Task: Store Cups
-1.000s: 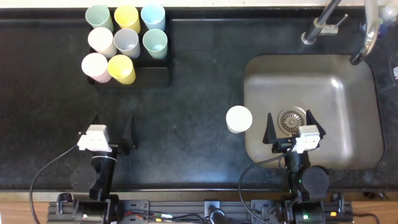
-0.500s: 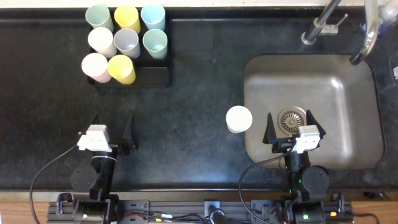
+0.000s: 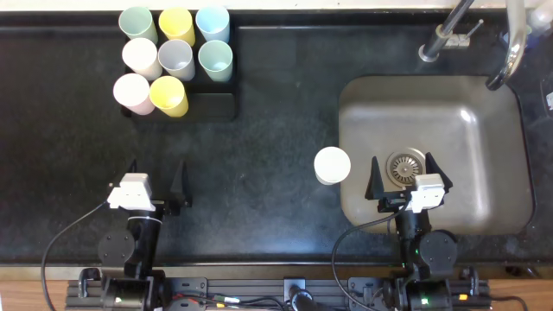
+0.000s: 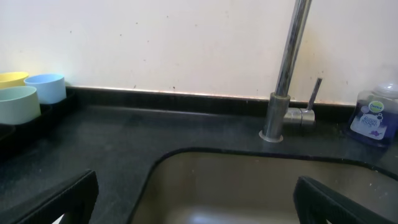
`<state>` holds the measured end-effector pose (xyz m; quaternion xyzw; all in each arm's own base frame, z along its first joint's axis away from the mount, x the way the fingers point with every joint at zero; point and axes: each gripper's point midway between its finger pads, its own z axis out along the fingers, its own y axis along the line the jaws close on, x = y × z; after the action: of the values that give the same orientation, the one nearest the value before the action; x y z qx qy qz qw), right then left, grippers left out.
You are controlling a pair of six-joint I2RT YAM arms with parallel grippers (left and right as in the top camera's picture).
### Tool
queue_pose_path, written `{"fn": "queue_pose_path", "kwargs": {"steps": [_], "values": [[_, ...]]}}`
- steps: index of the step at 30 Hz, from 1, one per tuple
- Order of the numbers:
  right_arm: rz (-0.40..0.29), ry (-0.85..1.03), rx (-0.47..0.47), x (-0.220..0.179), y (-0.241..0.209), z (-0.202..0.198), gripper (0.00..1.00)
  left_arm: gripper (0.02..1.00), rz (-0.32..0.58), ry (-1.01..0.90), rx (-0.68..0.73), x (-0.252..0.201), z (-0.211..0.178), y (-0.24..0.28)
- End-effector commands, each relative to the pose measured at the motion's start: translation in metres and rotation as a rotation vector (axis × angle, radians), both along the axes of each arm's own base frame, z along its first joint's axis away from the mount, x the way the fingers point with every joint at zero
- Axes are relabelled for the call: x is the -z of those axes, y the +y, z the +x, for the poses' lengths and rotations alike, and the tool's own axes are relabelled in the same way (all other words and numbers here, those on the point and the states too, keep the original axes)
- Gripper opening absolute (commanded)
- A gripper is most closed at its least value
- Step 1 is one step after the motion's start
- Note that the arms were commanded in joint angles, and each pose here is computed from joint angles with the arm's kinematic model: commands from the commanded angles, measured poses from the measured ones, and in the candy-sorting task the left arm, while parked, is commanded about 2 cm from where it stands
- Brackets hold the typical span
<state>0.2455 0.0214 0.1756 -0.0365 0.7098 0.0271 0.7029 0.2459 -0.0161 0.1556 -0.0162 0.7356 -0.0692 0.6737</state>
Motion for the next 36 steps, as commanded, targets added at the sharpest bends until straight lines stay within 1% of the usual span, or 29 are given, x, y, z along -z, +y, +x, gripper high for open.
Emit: {"fn": "queue_pose_path", "kwargs": {"steps": [1,14,18,22,25,29,30,32,36], "values": [[-0.003,0.000,-0.004,0.004,0.001,0.000,0.998,1.000,0.024,-0.010,0.017,-0.001,-0.001,-0.002],[-0.002,-0.014,0.005,-0.001,-0.001,0.001,0.998,1.000,0.024,-0.010,0.017,-0.001,-0.001,-0.002],[-0.003,-0.015,0.005,-0.021,0.000,0.002,0.998,1.000,0.024,-0.010,0.017,-0.001,-0.001,-0.002],[-0.010,0.022,0.010,-0.063,0.000,0.013,0.998,1.000,0.024,-0.010,0.017,-0.001,-0.001,-0.002],[-0.019,0.143,0.002,-0.082,0.002,0.024,0.996,1.000,0.024,-0.010,0.017,-0.001,-0.001,-0.002],[-0.037,0.398,-0.010,-0.086,0.005,0.036,0.996,1.000,0.024,-0.010,0.017,-0.001,-0.001,-0.002],[-0.030,0.468,-0.021,-0.084,0.007,0.037,0.998,1.000,0.024,-0.010,0.017,-0.001,-0.001,-0.002],[-0.015,0.620,-0.058,-0.075,0.015,0.036,0.998,1.000,0.024,-0.010,0.017,-0.001,-0.001,-0.002],[0.032,0.910,-0.181,-0.056,0.038,0.029,0.998,1.000,0.024,-0.010,0.017,-0.001,-0.001,-0.002]]}}
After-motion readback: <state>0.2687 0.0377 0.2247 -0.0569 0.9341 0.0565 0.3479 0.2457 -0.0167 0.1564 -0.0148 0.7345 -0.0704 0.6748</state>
